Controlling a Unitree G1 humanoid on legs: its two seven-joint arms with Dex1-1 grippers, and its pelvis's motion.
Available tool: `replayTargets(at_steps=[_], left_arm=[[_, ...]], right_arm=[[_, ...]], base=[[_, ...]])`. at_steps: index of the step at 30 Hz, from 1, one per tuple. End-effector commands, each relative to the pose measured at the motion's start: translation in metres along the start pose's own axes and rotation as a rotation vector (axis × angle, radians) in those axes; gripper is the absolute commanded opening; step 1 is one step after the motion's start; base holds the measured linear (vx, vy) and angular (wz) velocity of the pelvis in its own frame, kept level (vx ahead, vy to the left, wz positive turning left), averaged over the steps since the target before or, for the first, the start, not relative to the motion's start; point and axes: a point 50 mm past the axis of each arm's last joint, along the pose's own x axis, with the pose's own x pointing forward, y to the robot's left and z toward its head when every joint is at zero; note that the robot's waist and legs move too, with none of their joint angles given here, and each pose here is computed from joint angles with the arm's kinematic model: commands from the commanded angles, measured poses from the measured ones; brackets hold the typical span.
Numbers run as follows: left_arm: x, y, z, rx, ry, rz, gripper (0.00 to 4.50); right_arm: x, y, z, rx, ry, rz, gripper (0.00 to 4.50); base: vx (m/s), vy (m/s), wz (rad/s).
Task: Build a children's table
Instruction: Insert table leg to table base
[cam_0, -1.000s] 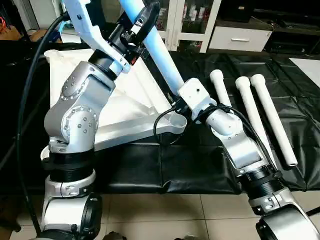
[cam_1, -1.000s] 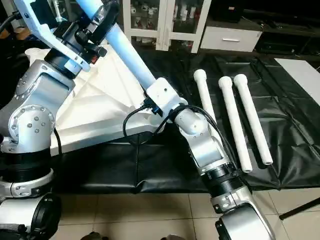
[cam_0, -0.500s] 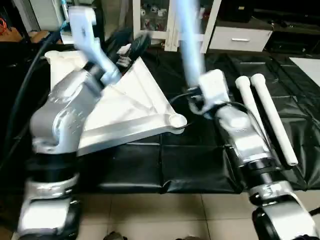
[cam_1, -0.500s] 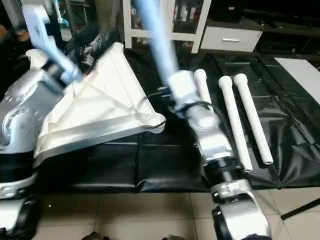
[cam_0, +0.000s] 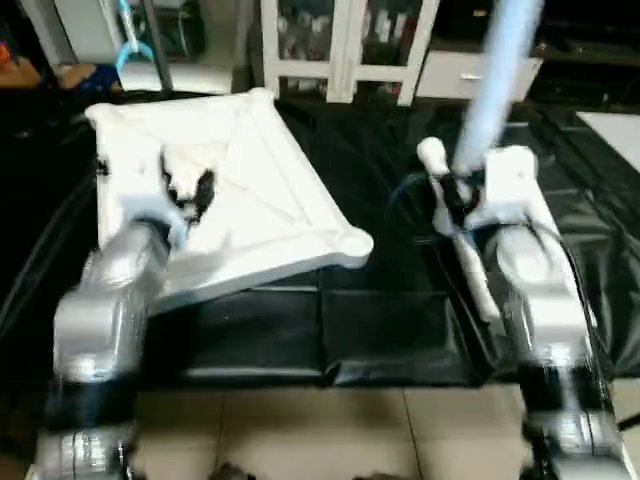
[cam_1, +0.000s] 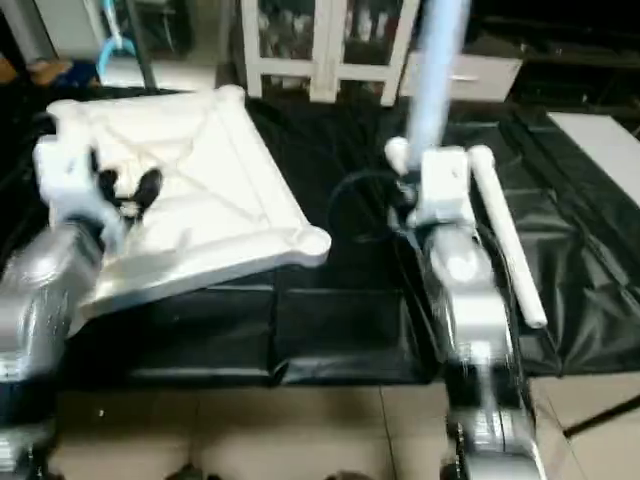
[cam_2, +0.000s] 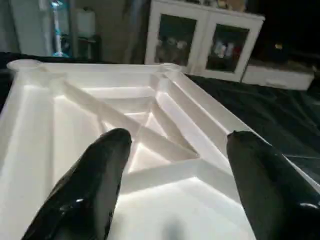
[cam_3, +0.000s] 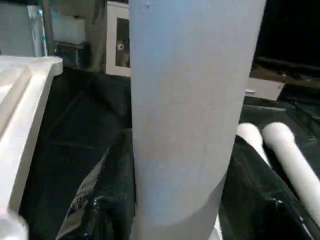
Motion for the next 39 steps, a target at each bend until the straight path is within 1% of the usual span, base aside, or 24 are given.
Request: replayTargets(at_steps=[1,2,3,5,8,13,15,16,18,20,23,25,27,33,39], left_arm=[[-0.002,-0.005,0.011,0.028,-0.092,0.024,3.43],[-0.003,-0.006,0.008,0.052,-0.090,0.040,3.43],[-0.003,-0.006,0.008,0.052,-0.090,0.040,3.43],[-0.003,-0.012,0.001,0.088,-0.076,0.072,3.43],[-0.001,-0.018,0.002,0.075,-0.083,0.071,3.43],[0.000,-0.021,0.005,0.097,-0.116,0.065,3.43],[-0.001,-0.021,0.004,0.150,-0.122,0.071,3.43],[-0.003,-0.021,0.002,0.205,-0.127,0.079,3.43],[-0.004,-0.022,0.001,0.209,-0.126,0.081,3.43],[-0.006,-0.026,0.002,0.123,-0.120,0.064,3.43],[-0.005,-0.027,0.002,0.126,-0.115,0.037,3.43],[-0.004,-0.030,0.003,0.085,-0.131,-0.014,3.43],[-0.004,-0.033,0.003,0.085,-0.133,-0.037,3.43],[-0.005,-0.035,0.000,0.101,-0.132,-0.034,3.43],[-0.006,-0.034,0.000,0.079,-0.131,-0.041,3.43]], right_arm=[[-0.008,0.005,0.014,0.050,-0.069,0.051,1.85],[-0.011,0.010,0.014,0.063,-0.071,0.083,1.85],[-0.011,0.010,0.014,0.063,-0.071,0.083,1.85],[-0.016,0.021,0.012,0.043,-0.061,0.142,1.85],[-0.017,0.026,0.014,0.047,-0.069,0.154,1.85],[-0.015,0.024,0.013,0.049,-0.067,0.147,1.85],[-0.016,0.021,0.011,0.045,-0.054,0.139,1.85],[-0.019,0.019,0.005,0.067,-0.027,0.131,1.85],[-0.020,0.018,0.003,0.076,-0.017,0.127,1.85],[-0.026,0.020,-0.003,0.081,0.000,0.134,1.85],[-0.028,0.021,-0.003,0.110,-0.005,0.123,1.85],[-0.029,0.020,0.001,0.096,-0.014,0.118,1.85],[-0.029,0.019,0.002,0.086,-0.016,0.121,1.85],[-0.028,0.015,0.005,0.069,-0.014,0.143,1.85],[-0.025,0.020,0.005,0.067,-0.010,0.173,1.85]], base=[[0.000,0.000,0.00],[0.000,0.000,0.00],[0.000,0.000,0.00],[0.000,0.000,0.00],[-0.003,-0.052,0.45],[0.001,-0.180,0.58],[-0.041,-0.256,0.62],[-0.029,-0.232,0.35],[-0.015,-0.225,0.25],[-0.015,-0.224,0.40],[-0.002,-0.215,0.29],[-0.019,-0.139,0.17],[-0.029,-0.150,0.09],[-0.028,-0.116,0.01],[0.010,0.010,-0.02]])
